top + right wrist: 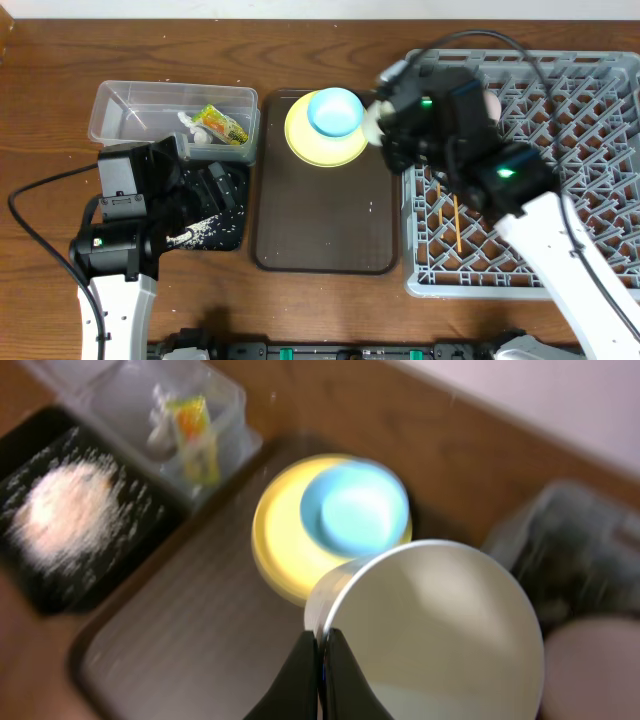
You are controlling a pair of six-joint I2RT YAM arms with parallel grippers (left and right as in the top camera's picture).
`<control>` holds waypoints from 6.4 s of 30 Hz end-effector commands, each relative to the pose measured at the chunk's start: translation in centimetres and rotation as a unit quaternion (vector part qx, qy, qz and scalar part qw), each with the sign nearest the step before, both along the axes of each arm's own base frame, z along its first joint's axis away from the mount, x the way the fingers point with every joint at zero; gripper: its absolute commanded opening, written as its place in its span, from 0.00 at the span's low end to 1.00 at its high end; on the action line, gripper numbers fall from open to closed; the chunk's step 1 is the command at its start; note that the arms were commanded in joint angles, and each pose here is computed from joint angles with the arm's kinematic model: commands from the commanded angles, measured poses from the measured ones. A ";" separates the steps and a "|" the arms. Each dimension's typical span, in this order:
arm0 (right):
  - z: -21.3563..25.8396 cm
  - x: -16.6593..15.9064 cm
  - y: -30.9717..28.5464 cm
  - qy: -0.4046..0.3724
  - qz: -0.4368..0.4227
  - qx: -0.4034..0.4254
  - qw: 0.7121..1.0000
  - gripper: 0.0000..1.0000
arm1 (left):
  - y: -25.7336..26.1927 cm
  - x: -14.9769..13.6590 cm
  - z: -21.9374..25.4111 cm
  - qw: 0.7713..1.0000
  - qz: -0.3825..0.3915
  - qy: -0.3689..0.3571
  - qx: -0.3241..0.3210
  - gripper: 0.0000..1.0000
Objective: Sort waste into correct bins and load items into the dishwasher rack
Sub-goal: 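Carry the white cup right and release it in the dish rack, then move the right gripper back to the light-blue bowl on the yellow plate, then grasp the light-blue bowl's rim with the right gripper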
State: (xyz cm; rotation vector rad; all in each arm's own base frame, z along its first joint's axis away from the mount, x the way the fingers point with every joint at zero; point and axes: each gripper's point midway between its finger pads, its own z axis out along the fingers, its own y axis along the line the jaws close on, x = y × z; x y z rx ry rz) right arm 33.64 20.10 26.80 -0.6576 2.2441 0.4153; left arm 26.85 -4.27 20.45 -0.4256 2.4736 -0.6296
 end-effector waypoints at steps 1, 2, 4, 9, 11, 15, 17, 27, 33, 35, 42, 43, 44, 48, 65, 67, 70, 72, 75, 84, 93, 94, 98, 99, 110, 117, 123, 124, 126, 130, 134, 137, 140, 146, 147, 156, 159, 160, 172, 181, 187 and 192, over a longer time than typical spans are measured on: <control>0.7 -1.7 -0.7 0.053 0.025 0.063 0.996 0.01 | 0.2 0.1 0.1 1.000 -0.001 -0.004 0.006 0.90; 0.4 -2.0 -1.3 0.070 0.023 0.070 0.995 0.01 | 0.2 0.1 0.1 1.000 -0.001 -0.004 0.006 0.90; -0.1 -2.5 -2.5 0.105 0.017 0.093 0.990 0.01 | 0.2 0.1 0.1 1.000 -0.001 -0.004 0.006 0.90; -0.2 -2.8 -4.2 0.146 0.025 0.170 0.974 0.01 | 0.2 0.1 0.1 1.000 -0.001 -0.004 0.006 0.90; -0.4 -2.9 -4.9 0.155 0.027 0.195 0.968 0.01 | 0.2 0.1 0.1 1.000 -0.001 -0.004 0.006 0.90; -0.9 -3.2 -5.8 0.166 0.047 0.253 0.952 0.01 | 0.2 0.1 0.1 1.000 -0.001 -0.004 0.006 0.90; -1.8 -3.1 -6.6 0.170 0.040 0.272 0.946 0.01 | 0.2 0.1 0.1 1.000 -0.001 -0.004 0.006 0.90; -7.2 -2.2 -10.8 0.177 -0.028 0.339 0.924 0.01 | 0.2 0.1 0.1 1.000 -0.001 -0.004 0.006 0.90; -9.8 -2.1 -11.8 0.180 -0.052 0.350 0.918 0.01 | 0.2 0.1 0.1 1.000 -0.001 -0.004 0.006 0.90; -10.3 -2.1 -11.7 0.181 -0.050 0.352 0.917 0.01 | 0.2 0.1 0.1 1.000 -0.001 -0.004 0.006 0.90; -11.8 -1.3 -12.0 0.189 -0.055 0.354 0.914 0.01 | 0.2 0.1 0.1 1.000 -0.001 -0.004 0.006 0.90; -12.0 -1.2 -12.1 0.191 -0.057 0.355 0.913 0.01 | 0.2 0.1 0.1 1.000 -0.001 -0.004 0.006 0.90; -12.3 -1.2 -12.2 0.195 -0.059 0.356 0.912 0.01 | 0.2 0.1 0.1 1.000 -0.001 -0.004 0.006 0.90; -13.1 -0.9 -12.3 0.209 -0.055 0.374 0.902 0.01 | 0.2 0.1 0.1 1.000 -0.001 -0.004 0.006 0.90; -16.6 -0.8 -16.0 0.244 -0.154 0.343 0.894 0.01 | 0.2 0.1 0.1 1.000 -0.001 -0.004 0.006 0.90; -17.3 -0.9 -16.5 0.248 -0.171 0.327 0.896 0.01 | 0.2 0.1 0.1 1.000 -0.001 -0.004 0.006 0.90; -18.0 -0.8 -17.1 0.249 -0.190 0.305 0.899 0.01 | 0.2 0.1 0.1 1.000 -0.001 -0.004 0.006 0.90; -18.4 -0.7 -17.5 0.247 -0.199 0.294 0.902 0.01 | 0.2 0.1 0.1 1.000 -0.001 -0.004 0.006 0.90; -18.9 -0.6 -18.1 0.247 -0.216 0.276 0.903 0.01 | 0.2 0.1 0.1 1.000 -0.001 -0.004 0.006 0.90; -20.1 0.0 -20.1 0.238 -0.270 0.235 0.903 0.01 | 0.2 0.1 0.1 1.000 -0.001 -0.004 0.006 0.90; -18.7 1.2 -19.9 0.219 -0.263 0.259 0.903 0.02 | 0.2 0.1 0.1 1.000 -0.001 -0.004 0.006 0.90; -18.0 1.5 -19.7 0.211 -0.254 0.266 0.905 0.03 | 0.2 0.1 0.1 1.000 -0.001 -0.004 0.006 0.90; -14.5 2.6 -19.5 0.185 -0.237 0.269 0.915 0.04 | 0.2 0.1 0.1 1.000 -0.001 -0.004 0.006 0.90; -13.5 2.9 -19.5 0.179 -0.236 0.265 0.918 0.05 | 0.2 0.1 0.1 1.000 -0.001 -0.004 0.006 0.90; -4.2 4.0 -13.9 0.129 -0.214 0.065 0.966 0.20 | 0.2 0.1 0.1 1.000 -0.001 -0.004 0.006 0.90; -2.7 3.3 -3.4 0.062 -0.109 0.005 0.992 0.34 | 0.2 0.1 0.1 1.000 -0.001 -0.004 0.006 0.90; -5.3 3.9 3.0 0.028 -0.058 -0.039 0.997 0.39 | 0.2 0.1 0.1 1.000 -0.001 -0.004 0.006 0.90; -6.0 4.2 3.8 0.024 -0.047 -0.048 0.997 0.41 | 0.2 0.1 0.1 1.000 -0.001 -0.004 0.006 0.90; -7.5 4.6 5.2 0.021 -0.025 -0.060 0.998 0.43 | 0.2 0.1 0.1 1.000 -0.001 -0.004 0.006 0.90; -11.3 6.0 7.5 0.014 0.014 -0.088 0.996 0.45 | 0.2 0.1 0.1 1.000 -0.001 -0.004 0.006 0.90; -14.6 7.6 8.9 -0.002 0.046 -0.113 0.993 0.45 | 0.2 0.1 0.1 1.000 -0.001 -0.004 0.006 0.90; -16.7 8.7 9.7 -0.019 0.069 -0.129 0.989 0.46 | 0.2 0.1 0.1 1.000 -0.001 -0.004 0.006 0.90; -18.1 9.4 10.2 -0.032 0.086 -0.140 0.986 0.46 | 0.2 0.1 0.1 1.000 -0.001 -0.004 0.006 0.90; -19.3 9.7 10.4 -0.030 0.088 -0.143 0.985 0.41 | 0.2 0.1 0.1 1.000 -0.001 -0.004 0.006 0.90; -19.4 9.6 10.3 -0.028 0.088 -0.143 0.985 0.40 | 0.2 0.1 0.1 1.000 -0.001 -0.004 0.006 0.90; -20.1 8.7 10.3 -0.009 0.097 -0.150 0.984 0.38 | 0.2 0.1 0.1 1.000 -0.001 -0.004 0.006 0.90; -20.2 8.3 10.6 -0.003 0.106 -0.143 0.984 0.38 | 0.2 0.1 0.1 1.000 -0.001 -0.004 0.006 0.90; -20.3 8.2 10.6 -0.001 0.107 -0.144 0.984 0.38 | 0.2 0.1 0.2 1.000 -0.001 -0.004 0.006 0.90; -21.8 8.2 10.5 0.001 0.121 -0.159 0.980 0.40 | 0.2 0.1 0.1 1.000 -0.001 -0.004 0.006 0.90; -23.0 8.5 10.7 -0.005 0.135 -0.171 0.976 0.17 | 0.2 0.1 0.1 1.000 -0.001 -0.004 0.006 0.90; -21.4 8.6 10.9 -0.007 0.114 -0.149 0.982 0.01 | 0.2 0.1 0.1 1.000 -0.001 -0.004 0.006 0.90; -16.7 8.3 11.5 -0.002 0.062 -0.078 0.995 0.01 | 0.2 0.1 0.1 1.000 -0.001 -0.004 0.006 0.90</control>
